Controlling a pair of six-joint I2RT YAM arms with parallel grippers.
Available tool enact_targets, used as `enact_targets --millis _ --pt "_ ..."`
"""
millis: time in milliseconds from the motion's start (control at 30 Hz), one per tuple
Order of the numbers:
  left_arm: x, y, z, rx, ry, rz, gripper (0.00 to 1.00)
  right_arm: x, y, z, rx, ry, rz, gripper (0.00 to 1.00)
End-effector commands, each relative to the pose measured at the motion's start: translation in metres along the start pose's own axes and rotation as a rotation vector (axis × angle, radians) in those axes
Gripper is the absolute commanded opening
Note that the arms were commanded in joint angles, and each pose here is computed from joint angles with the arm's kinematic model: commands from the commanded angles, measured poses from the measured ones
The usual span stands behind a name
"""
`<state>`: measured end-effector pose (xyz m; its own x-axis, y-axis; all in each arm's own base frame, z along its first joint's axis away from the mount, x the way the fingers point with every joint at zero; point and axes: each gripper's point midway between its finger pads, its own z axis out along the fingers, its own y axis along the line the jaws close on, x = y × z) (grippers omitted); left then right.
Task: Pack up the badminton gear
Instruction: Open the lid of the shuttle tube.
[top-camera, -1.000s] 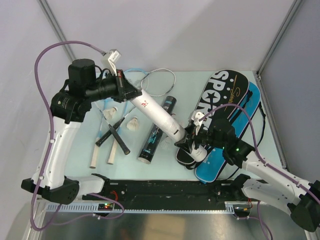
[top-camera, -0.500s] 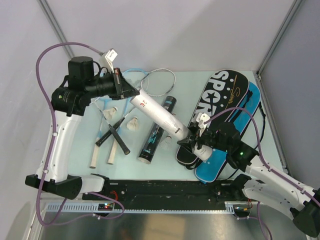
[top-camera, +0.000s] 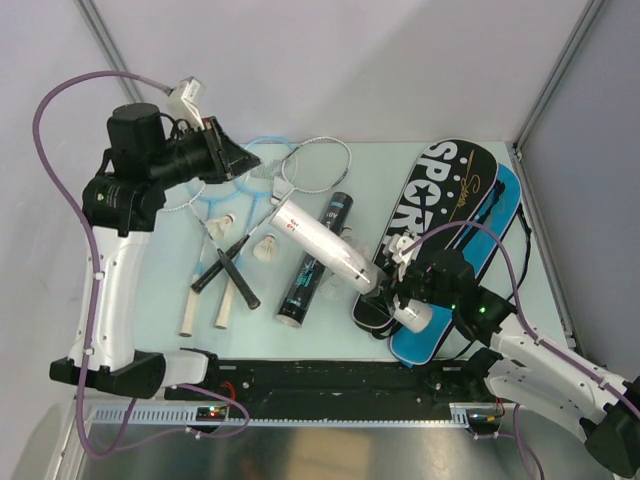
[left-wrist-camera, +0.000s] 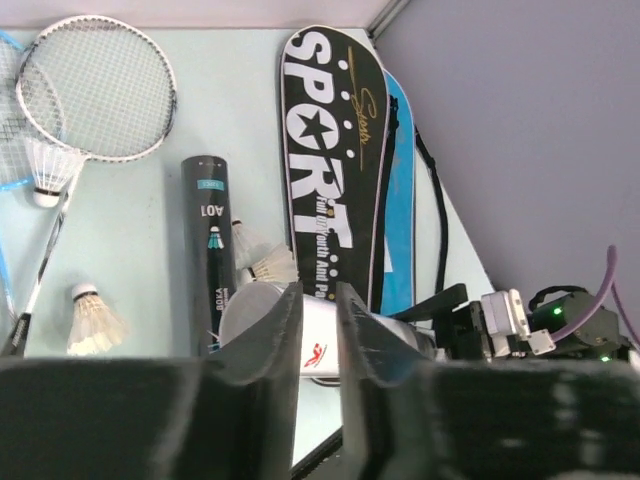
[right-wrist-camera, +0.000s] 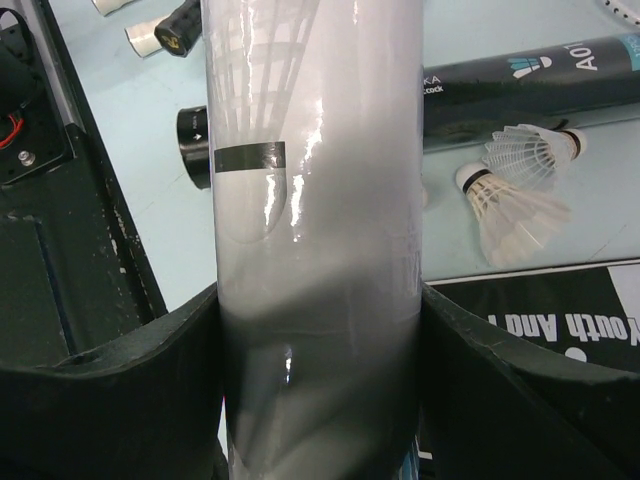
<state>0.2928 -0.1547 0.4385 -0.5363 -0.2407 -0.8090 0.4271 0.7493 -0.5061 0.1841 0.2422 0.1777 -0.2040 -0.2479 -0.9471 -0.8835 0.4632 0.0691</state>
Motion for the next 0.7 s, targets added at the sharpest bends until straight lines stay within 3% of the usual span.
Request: enact_targets --millis 0,67,200,667 --pt "0.006 -0.006 0.009 0.079 0.044 0.004 0.4 -0.031 0.003 -0.005 -0.007 -0.113 -0.041 0.43" --pt "0.022 -0.003 0.015 0.11 0.102 -0.022 0.53 -0.034 0.002 -0.007 -0.002 -0.124 -0.049 0.43" --pt "0.046 0.003 0.018 0.121 0.159 -0.033 0.63 -0.043 0.0 -0.011 0.018 -0.16 -0.064 0.42" --pt "0.078 -0.024 0.017 0.256 0.26 -0.056 0.65 -0.07 0.0 -0.013 0.019 -0.262 -0.109 0.42"
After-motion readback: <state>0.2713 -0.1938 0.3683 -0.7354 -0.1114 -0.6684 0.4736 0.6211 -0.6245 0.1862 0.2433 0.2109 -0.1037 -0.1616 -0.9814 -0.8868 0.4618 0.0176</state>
